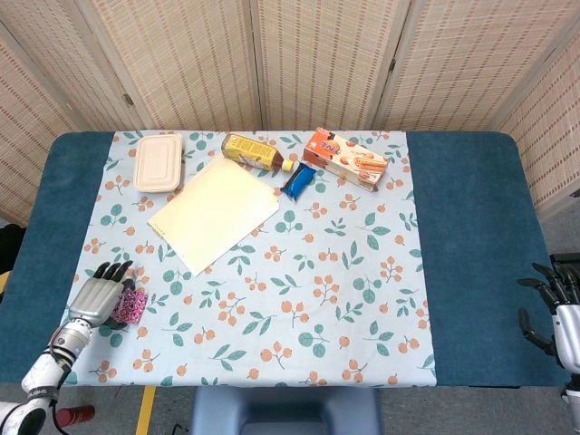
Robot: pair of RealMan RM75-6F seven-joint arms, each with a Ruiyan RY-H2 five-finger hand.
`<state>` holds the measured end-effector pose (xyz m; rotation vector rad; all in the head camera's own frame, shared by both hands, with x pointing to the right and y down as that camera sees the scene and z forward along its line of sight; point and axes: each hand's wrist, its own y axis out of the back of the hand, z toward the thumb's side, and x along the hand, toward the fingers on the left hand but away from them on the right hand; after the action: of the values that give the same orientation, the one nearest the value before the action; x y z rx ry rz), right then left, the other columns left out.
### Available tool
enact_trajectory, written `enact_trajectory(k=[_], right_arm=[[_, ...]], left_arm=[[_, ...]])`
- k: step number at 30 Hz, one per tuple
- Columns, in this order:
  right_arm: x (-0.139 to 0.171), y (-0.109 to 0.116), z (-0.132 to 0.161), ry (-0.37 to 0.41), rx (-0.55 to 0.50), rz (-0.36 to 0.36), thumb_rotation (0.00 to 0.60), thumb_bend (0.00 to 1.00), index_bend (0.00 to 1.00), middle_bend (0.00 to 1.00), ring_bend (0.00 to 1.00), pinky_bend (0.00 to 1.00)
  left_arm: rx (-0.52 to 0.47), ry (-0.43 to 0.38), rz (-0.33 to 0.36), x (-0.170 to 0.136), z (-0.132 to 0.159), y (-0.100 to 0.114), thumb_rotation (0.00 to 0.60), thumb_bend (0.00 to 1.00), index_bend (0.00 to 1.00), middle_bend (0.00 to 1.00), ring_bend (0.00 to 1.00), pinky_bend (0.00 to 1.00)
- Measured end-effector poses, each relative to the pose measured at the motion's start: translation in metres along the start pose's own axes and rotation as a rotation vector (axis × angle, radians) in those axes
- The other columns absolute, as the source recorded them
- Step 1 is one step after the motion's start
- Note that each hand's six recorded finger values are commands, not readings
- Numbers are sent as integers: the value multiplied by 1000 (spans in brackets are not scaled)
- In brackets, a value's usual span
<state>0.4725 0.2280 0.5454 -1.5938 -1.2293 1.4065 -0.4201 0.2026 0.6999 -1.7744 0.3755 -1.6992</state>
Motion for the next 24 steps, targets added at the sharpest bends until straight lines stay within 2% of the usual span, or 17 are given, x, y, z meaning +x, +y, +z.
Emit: enact_trajectory(k=[11, 24], right_arm=[[-3, -2, 4, 14, 0, 6, 600, 496, 301, 172, 0, 0], [-2, -1, 5, 12, 3, 4, 600, 497, 302, 172, 0, 0]], left_arm=[[15, 50, 24, -11, -26, 11, 600, 107, 357, 0, 0, 0], [11, 92, -21, -2, -54, -5, 600, 107, 330, 0, 0, 0]])
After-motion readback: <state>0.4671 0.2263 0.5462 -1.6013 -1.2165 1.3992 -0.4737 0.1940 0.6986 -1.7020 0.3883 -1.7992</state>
